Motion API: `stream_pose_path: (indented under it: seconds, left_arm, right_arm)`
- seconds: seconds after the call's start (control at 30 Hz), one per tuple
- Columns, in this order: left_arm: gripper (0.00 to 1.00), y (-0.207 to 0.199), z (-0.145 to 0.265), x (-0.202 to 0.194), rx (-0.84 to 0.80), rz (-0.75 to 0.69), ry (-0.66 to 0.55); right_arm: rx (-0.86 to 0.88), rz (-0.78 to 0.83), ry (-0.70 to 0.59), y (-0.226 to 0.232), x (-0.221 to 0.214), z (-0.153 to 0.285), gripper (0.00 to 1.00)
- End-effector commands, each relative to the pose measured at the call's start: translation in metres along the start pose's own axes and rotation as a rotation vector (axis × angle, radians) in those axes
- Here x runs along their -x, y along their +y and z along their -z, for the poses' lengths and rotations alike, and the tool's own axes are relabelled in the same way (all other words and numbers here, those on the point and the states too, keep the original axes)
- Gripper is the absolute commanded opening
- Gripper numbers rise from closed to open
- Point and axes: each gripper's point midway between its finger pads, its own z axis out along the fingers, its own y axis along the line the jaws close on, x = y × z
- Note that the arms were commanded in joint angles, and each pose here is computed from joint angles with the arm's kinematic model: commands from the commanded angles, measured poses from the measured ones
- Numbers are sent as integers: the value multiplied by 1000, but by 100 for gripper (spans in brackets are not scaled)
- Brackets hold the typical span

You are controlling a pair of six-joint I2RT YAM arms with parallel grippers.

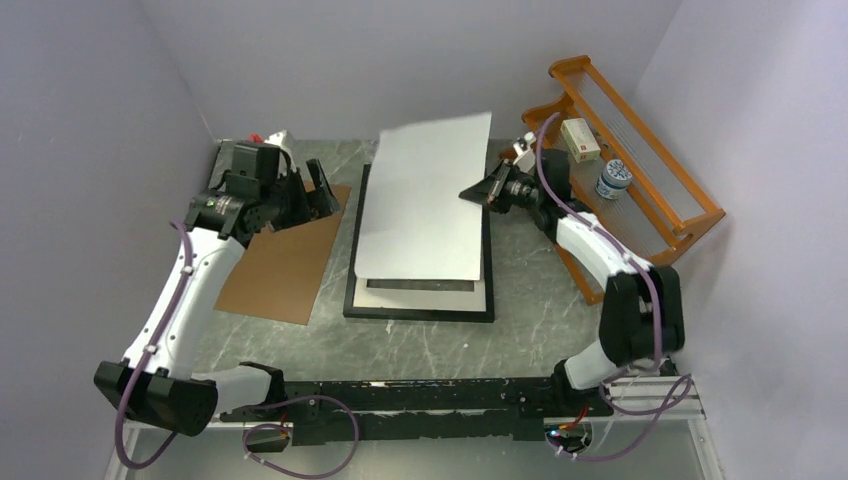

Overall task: Put the photo into the frame
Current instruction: Turn over the photo from the photo frame.

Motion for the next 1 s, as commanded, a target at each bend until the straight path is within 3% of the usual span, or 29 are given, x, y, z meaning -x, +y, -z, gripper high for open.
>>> stream_pose_path:
  seconds: [0.0, 0.13, 0.37, 0.63, 0.97]
  left_arm:
    - [94, 11, -33, -29, 36, 113, 88]
    - [93, 14, -62, -55, 16, 160, 185]
    - [90, 28, -103, -79, 51, 195, 245]
    - [88, 51, -141, -87, 152, 200, 262]
    - [87, 69, -173, -99, 233, 216, 291]
  right_arm:
    - [-274, -66, 98, -78, -20, -10, 0]
    - [-396, -9, 94, -119, -18, -15, 0]
    - [-366, 162, 105, -135, -18, -22, 0]
    - [-205, 218, 151, -109, -27, -24, 0]
    - [-74, 290, 80, -74, -31, -10, 0]
